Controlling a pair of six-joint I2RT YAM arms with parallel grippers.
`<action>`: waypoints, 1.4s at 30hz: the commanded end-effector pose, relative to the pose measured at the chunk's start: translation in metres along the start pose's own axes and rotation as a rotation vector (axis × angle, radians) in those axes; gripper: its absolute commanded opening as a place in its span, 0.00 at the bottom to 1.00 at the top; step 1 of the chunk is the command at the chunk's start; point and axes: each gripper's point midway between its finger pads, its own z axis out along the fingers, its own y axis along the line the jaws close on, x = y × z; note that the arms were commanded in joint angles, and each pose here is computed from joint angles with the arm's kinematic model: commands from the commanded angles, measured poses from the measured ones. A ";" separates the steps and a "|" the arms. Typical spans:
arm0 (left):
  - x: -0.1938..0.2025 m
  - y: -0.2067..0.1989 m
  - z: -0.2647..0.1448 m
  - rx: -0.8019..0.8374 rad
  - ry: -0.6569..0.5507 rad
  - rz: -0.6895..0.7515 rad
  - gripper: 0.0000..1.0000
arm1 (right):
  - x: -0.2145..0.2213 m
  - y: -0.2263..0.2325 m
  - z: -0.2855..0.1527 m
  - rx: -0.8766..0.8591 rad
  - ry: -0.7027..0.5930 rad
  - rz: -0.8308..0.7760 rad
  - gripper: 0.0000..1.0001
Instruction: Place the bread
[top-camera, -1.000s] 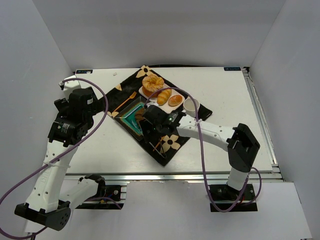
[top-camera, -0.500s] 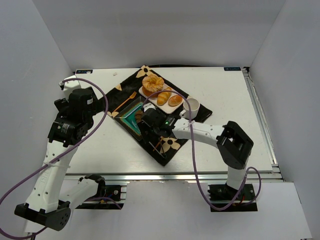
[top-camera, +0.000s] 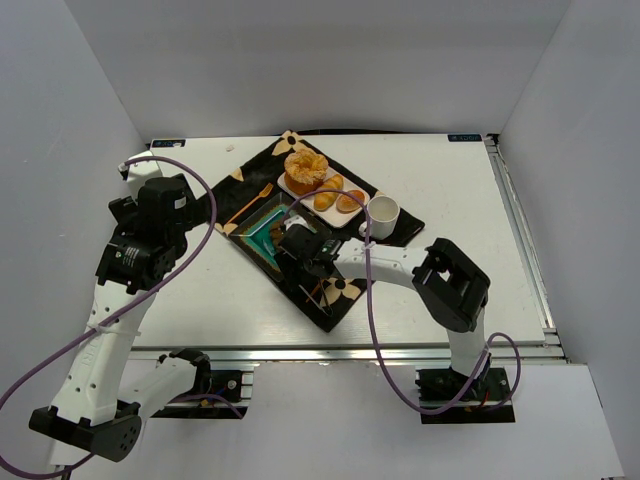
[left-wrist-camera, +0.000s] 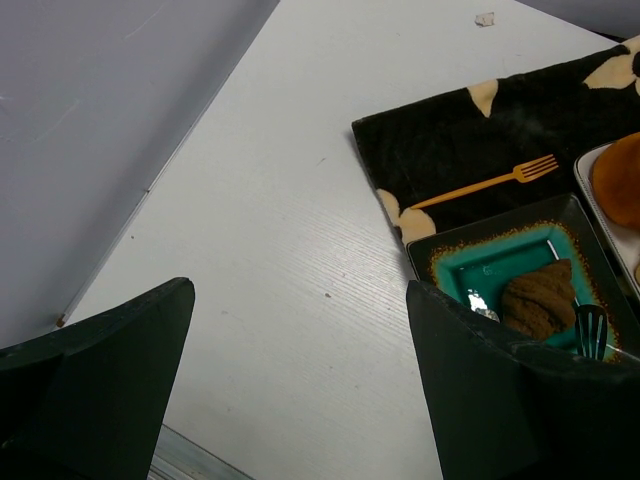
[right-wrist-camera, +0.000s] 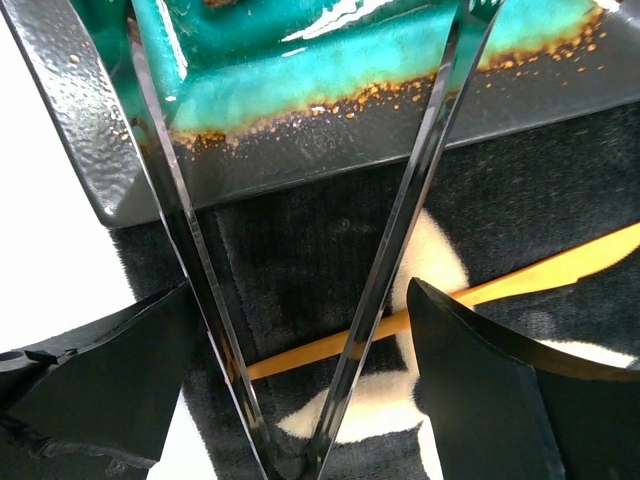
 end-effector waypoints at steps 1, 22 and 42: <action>0.000 0.003 -0.002 -0.006 -0.012 0.005 0.98 | -0.012 0.008 0.001 -0.017 -0.025 0.019 0.89; 0.001 0.007 -0.002 -0.022 -0.018 0.009 0.98 | -0.017 0.001 -0.019 0.005 -0.032 0.042 0.70; 0.002 0.006 -0.001 -0.024 -0.014 0.012 0.98 | -0.043 0.010 -0.095 -0.052 -0.138 0.087 0.72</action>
